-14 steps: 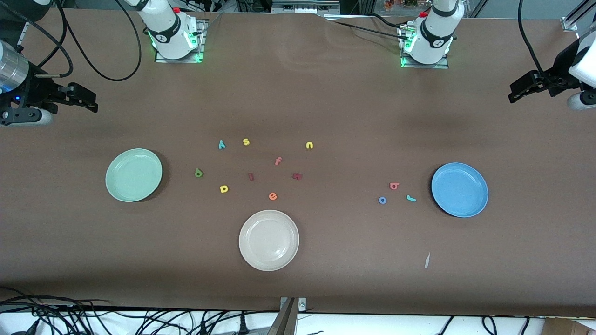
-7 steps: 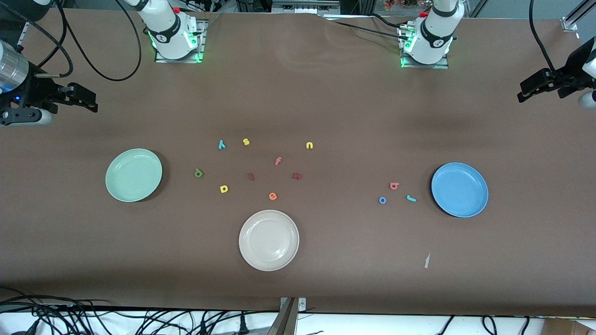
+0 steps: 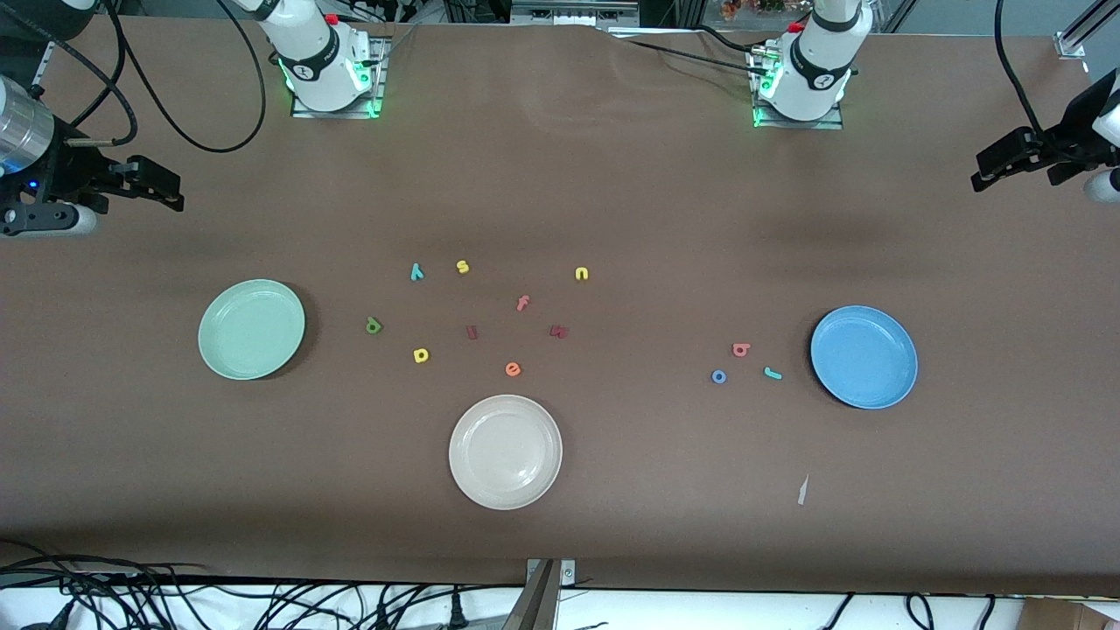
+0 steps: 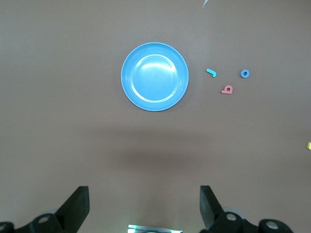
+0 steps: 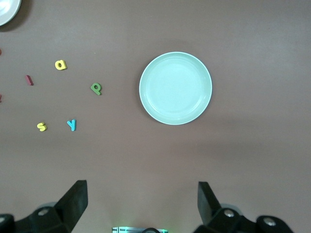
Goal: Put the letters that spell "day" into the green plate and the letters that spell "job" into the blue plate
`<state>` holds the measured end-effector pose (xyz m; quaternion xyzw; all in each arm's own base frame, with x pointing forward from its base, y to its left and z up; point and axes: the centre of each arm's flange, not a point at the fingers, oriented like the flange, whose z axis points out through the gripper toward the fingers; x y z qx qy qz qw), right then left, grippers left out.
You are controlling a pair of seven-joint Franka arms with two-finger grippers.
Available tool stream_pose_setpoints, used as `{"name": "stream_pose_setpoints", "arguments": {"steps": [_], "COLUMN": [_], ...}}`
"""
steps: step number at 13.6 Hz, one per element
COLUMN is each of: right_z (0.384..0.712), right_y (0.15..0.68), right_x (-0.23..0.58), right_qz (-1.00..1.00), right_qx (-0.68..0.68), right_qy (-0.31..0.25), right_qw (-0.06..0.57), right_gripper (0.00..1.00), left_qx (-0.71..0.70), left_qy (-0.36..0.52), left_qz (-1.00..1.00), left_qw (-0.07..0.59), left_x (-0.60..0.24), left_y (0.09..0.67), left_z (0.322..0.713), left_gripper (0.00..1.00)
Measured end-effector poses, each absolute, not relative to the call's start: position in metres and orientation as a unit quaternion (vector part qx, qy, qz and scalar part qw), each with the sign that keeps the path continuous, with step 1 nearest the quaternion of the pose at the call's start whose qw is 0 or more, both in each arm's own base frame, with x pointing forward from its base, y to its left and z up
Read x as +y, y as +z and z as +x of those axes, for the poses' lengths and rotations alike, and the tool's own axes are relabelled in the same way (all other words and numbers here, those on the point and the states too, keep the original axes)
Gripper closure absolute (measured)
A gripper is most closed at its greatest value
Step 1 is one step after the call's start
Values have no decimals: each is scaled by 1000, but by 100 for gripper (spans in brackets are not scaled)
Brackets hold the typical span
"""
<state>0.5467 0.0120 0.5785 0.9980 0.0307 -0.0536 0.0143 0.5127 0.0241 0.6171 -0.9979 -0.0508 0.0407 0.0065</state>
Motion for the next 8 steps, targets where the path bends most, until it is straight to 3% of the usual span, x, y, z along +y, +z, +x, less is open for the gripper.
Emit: {"name": "stream_pose_setpoints", "arguments": {"steps": [8], "right_z": [547], "right_y": [579], "right_x": [12], "right_qz": [998], "right_qx": [31], "right_qy": [-54], "right_qw": [14], "right_gripper": [0], "left_qx": [-48], "left_qy": [42], "left_qz": [-998], "left_qw": [7], "left_x": [21], "left_y": [618], "left_z": [512], "left_gripper": [0]}}
